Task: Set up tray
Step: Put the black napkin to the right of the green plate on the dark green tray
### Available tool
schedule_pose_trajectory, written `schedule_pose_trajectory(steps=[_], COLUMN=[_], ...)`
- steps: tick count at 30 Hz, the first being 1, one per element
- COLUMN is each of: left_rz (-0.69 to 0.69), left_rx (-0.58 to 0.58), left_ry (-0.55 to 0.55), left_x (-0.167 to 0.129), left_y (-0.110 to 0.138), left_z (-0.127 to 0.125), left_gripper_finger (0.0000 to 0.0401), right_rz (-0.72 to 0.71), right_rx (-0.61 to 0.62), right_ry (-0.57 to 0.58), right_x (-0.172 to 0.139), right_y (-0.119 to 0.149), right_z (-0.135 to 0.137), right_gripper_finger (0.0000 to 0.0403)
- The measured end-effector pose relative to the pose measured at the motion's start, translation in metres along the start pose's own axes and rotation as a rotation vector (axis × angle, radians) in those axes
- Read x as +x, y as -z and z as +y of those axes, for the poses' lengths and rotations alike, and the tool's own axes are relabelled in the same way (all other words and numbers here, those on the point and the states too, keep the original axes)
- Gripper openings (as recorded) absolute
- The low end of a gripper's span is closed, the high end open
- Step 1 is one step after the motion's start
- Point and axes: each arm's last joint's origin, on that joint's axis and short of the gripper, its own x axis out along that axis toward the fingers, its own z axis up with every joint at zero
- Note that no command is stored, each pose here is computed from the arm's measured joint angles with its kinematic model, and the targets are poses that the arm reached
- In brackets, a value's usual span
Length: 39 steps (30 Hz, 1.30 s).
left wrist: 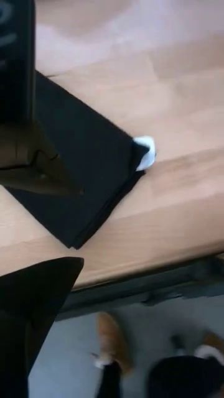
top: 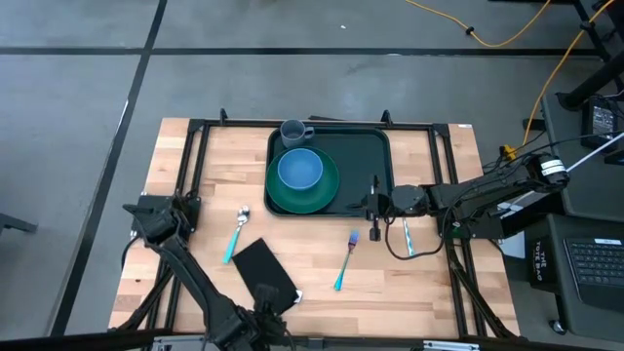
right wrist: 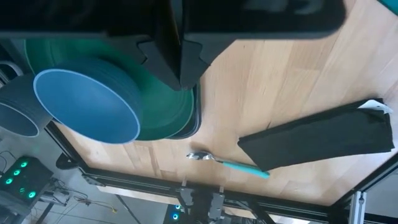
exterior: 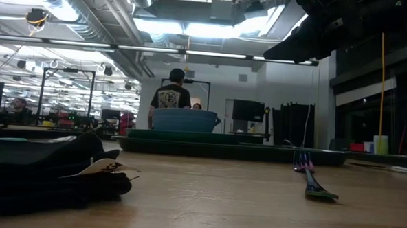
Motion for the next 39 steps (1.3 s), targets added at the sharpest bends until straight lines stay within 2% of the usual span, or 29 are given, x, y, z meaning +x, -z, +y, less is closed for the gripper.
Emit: schedule_pose_trajectory(steps=[3,6,10,15,23,30,39], left_rz=[0.033,0.059,0.079,0.101,0.137,0.209,0.179], left_rx=[0.07,0.089,0.101,0.177,0.201,0.229,0.246], left_ry=[0.007,0.011,0.002,-0.02,-0.039,-0.082,-0.152], left_x=[0.011,0.02,0.029,0.042,0.06,0.071,0.077], left_y=[0.003,0.005,0.006,0.011,0.017,0.024,0.025], left_z=[-0.007,-0.011,-0.013,-0.021,-0.029,-0.028,-0.029], left_gripper_finger=[0.0177,0.018,0.018,0.018,0.018,0.018,0.018], right_rz=[0.0,0.0,0.001,0.0,0.001,0.003,0.018], right_rx=[0.0,0.0,0.0,0.0,0.055,0.057,0.053], right_ry=[0.0,0.0,0.0,0.001,0.001,0.001,0.0], right_x=[0.0,0.0,0.0,0.0,0.0,0.0,0.0], right_y=[0.0,0.0,0.0,0.0,0.0,0.0,0.002], right_z=[0.0,0.0,0.0,0.0,0.0,0.0,0.0], right_gripper_finger=[0.0016,0.0021,0.0015,0.0006,0.0026,0.0029,0.003])
